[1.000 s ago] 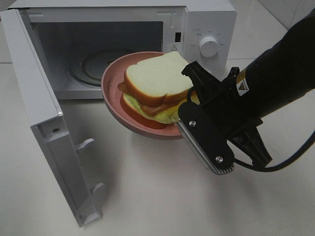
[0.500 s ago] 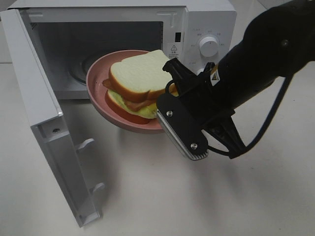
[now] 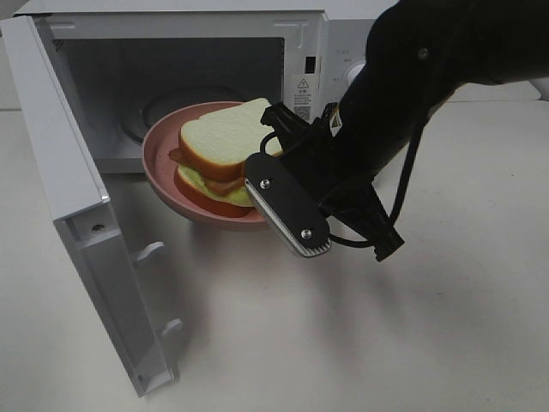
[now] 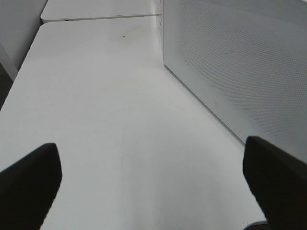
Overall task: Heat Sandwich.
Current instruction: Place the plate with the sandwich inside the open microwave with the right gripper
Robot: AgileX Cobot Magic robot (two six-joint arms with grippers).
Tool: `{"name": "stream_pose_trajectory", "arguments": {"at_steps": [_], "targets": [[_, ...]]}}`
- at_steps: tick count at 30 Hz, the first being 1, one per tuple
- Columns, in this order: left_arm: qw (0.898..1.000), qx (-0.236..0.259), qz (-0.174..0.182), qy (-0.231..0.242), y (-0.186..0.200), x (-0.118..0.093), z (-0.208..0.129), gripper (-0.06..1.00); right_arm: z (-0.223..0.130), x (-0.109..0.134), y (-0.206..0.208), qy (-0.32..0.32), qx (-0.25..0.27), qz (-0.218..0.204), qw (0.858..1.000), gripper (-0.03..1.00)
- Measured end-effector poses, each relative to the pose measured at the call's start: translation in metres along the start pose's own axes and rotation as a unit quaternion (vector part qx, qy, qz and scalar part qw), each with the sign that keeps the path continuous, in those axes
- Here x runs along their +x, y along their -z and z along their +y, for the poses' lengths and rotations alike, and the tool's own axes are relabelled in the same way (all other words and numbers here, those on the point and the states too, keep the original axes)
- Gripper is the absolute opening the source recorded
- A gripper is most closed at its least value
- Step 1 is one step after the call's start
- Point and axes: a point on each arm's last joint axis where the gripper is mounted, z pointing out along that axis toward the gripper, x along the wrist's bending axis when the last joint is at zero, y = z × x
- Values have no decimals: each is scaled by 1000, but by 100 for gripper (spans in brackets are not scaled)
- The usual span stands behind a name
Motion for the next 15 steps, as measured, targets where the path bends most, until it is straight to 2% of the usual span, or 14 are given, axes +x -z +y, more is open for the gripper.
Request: {"name": "stream_pose_trajectory", "arguments": {"at_steps": [15], "targets": [[1000,0,0,0,0,0,0,97,-1,-31,-16,8,-1,30,1000,3]]}}
